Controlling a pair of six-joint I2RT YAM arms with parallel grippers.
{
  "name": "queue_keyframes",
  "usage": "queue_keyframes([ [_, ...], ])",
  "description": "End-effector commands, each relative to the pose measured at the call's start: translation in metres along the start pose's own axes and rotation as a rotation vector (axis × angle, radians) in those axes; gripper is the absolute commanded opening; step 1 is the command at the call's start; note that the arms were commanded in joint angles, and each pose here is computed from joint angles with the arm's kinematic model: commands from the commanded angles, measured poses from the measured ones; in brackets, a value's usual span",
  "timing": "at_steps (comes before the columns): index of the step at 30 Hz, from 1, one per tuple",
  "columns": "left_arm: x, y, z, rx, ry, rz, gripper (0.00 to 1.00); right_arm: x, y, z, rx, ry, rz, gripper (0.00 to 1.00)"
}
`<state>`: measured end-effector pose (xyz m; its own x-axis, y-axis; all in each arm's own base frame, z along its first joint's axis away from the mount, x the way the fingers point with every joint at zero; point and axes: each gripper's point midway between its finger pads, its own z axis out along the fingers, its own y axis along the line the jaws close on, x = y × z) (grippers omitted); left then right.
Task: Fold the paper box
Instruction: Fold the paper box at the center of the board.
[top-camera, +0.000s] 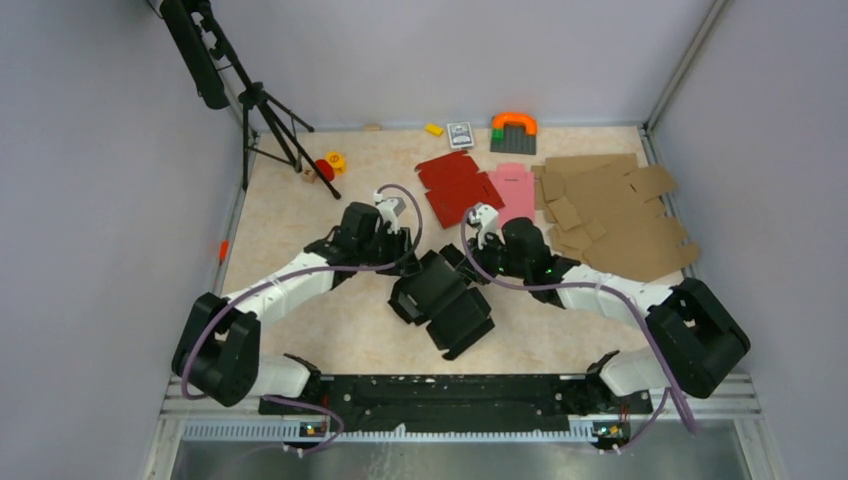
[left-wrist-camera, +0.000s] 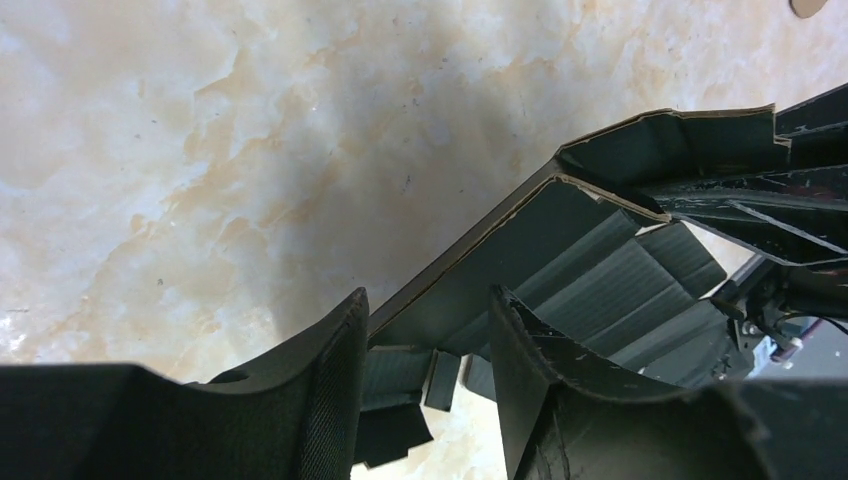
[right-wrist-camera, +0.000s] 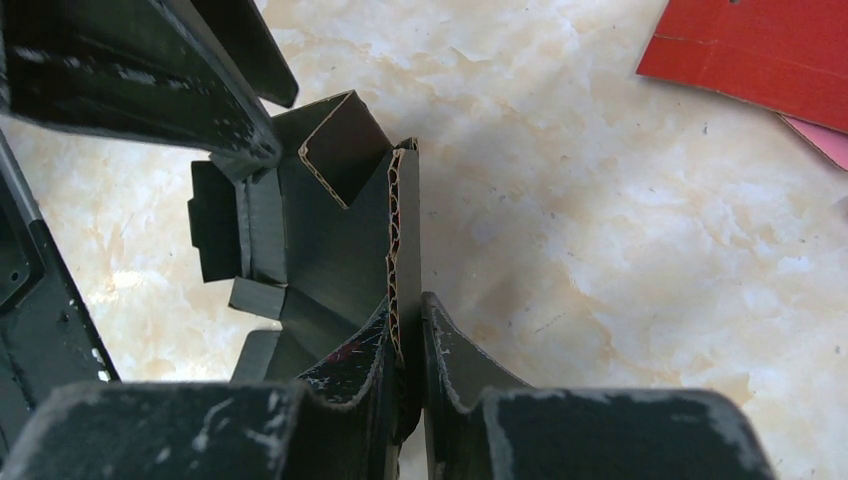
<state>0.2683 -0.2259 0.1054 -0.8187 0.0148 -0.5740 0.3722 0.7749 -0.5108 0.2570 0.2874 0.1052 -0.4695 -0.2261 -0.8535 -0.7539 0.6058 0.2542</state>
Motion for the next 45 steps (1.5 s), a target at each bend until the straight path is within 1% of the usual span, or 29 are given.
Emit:
queue_keyframes([
  [1, -0.011, -0.003, 0.011, -0.009, -0.076, 0.076, 0.49, -0.011, 0.008, 0.005, -0.045, -0.053, -0.028, 0.09],
  [3, -0.01, 0.0, 0.014, -0.025, -0.076, 0.08, 0.46, -0.011, 0.008, 0.005, -0.048, -0.052, -0.027, 0.09],
  [4, -0.008, 0.0, 0.015, -0.025, -0.067, 0.083, 0.42, -0.011, 0.008, 0.006, -0.048, -0.054, -0.026, 0.09],
  [5, -0.007, 0.001, 0.017, -0.028, -0.057, 0.087, 0.36, -0.011, 0.008, 0.006, -0.046, -0.054, -0.025, 0.09],
  [7, -0.004, 0.003, 0.018, -0.056, -0.045, 0.095, 0.21, -0.013, 0.006, 0.007, -0.039, -0.055, -0.018, 0.09],
  [8, -0.005, 0.004, 0.017, -0.072, -0.045, 0.102, 0.15, -0.013, 0.006, 0.008, -0.039, -0.052, -0.015, 0.09],
  [11, -0.005, 0.001, 0.014, -0.108, -0.061, 0.129, 0.08, -0.016, 0.006, 0.009, -0.029, -0.051, 0.013, 0.14],
  [14, -0.005, 0.0, 0.011, -0.143, -0.07, 0.126, 0.01, -0.015, 0.004, 0.012, -0.011, -0.025, 0.056, 0.23],
  [17, 0.0, 0.009, 0.011, -0.216, -0.037, 0.056, 0.0, -0.007, -0.003, 0.014, 0.037, 0.03, 0.118, 0.35],
  [19, 0.01, 0.019, 0.013, -0.28, 0.027, 0.006, 0.0, 0.002, -0.012, 0.013, 0.101, 0.07, 0.174, 0.44],
  [20, 0.013, 0.023, 0.013, -0.311, 0.048, -0.01, 0.0, 0.006, -0.017, 0.01, 0.144, 0.082, 0.206, 0.49],
  [22, 0.017, 0.031, 0.013, -0.363, 0.076, -0.02, 0.0, 0.01, -0.023, 0.002, 0.201, 0.079, 0.279, 0.55],
  [23, 0.016, 0.034, 0.012, -0.387, 0.079, -0.023, 0.0, 0.01, -0.026, -0.002, 0.233, 0.069, 0.313, 0.66],
  [24, 0.017, 0.035, 0.011, -0.403, 0.087, -0.023, 0.0, 0.011, -0.031, -0.009, 0.275, 0.058, 0.35, 0.74],
  [25, 0.017, 0.037, 0.01, -0.416, 0.093, -0.021, 0.0, 0.011, -0.036, -0.015, 0.319, 0.046, 0.373, 0.8],
  [26, 0.016, 0.038, 0.008, -0.435, 0.097, -0.019, 0.0, 0.016, -0.036, -0.022, 0.334, 0.057, 0.387, 0.82],
  [29, 0.011, 0.038, 0.001, -0.468, 0.109, 0.008, 0.0, 0.022, -0.042, -0.042, 0.402, 0.033, 0.436, 0.88],
  [31, 0.006, 0.037, -0.005, -0.501, 0.126, 0.036, 0.0, 0.036, -0.043, -0.05, 0.423, 0.034, 0.498, 0.87],
  [35, -0.003, 0.033, -0.018, -0.562, 0.175, 0.093, 0.0, 0.056, -0.034, -0.048, 0.374, 0.028, 0.607, 0.84],
  [40, -0.018, 0.026, -0.027, -0.685, 0.184, 0.198, 0.0, 0.059, -0.022, -0.029, 0.286, -0.013, 0.763, 0.79],
  [45, -0.026, 0.019, -0.022, -0.844, 0.199, 0.348, 0.0, 0.057, -0.023, -0.016, 0.273, -0.068, 0.881, 0.72],
])
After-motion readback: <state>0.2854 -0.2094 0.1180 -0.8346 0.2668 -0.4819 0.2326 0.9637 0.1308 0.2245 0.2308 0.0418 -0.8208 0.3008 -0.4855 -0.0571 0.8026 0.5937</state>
